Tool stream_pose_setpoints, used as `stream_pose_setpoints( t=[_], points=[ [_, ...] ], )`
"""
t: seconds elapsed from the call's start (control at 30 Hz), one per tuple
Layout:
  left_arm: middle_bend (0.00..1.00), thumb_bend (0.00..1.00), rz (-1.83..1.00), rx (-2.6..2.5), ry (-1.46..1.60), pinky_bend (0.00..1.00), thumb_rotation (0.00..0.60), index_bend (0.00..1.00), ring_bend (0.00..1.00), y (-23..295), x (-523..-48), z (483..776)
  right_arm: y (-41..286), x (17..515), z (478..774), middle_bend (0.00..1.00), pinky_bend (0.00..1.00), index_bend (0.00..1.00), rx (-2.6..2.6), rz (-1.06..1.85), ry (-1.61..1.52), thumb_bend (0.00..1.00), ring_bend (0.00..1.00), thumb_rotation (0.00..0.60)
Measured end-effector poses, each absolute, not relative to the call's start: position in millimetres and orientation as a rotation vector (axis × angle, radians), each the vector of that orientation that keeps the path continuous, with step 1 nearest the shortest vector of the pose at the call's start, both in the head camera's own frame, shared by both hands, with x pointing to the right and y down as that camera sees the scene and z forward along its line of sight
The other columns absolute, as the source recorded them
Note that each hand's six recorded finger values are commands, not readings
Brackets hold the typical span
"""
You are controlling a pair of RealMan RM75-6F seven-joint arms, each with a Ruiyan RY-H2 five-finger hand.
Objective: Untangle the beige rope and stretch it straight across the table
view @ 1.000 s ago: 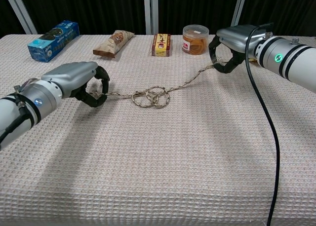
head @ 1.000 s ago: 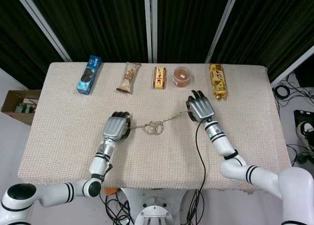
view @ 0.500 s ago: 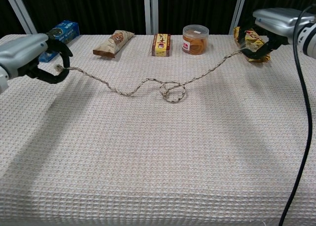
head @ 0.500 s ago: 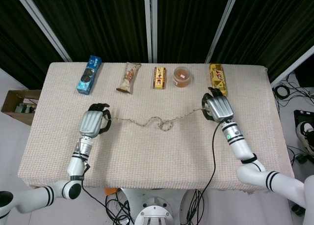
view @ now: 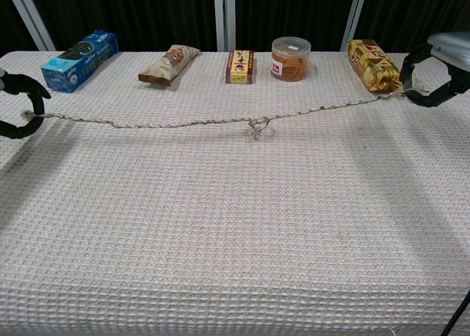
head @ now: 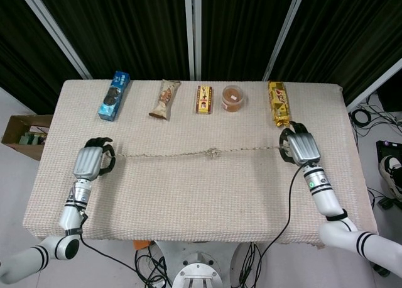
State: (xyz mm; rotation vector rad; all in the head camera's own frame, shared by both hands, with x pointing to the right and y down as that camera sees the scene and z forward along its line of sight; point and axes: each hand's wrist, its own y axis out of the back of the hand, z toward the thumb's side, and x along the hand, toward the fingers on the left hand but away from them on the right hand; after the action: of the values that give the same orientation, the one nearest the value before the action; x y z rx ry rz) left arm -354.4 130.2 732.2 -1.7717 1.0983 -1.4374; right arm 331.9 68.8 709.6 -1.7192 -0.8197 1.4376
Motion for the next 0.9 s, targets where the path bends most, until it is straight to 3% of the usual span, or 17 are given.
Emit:
stream_pose_setpoints(
  t=[0.9],
  points=[
    [0.25,0.49,-1.553,-1.73,1.171,0.18,0.6,0.64,0.18,143,-406,746,80,375,720,0.35,0.16,0.68,-1.656,1.546,-0.828,0.57,0.08,0.6]
  ],
)
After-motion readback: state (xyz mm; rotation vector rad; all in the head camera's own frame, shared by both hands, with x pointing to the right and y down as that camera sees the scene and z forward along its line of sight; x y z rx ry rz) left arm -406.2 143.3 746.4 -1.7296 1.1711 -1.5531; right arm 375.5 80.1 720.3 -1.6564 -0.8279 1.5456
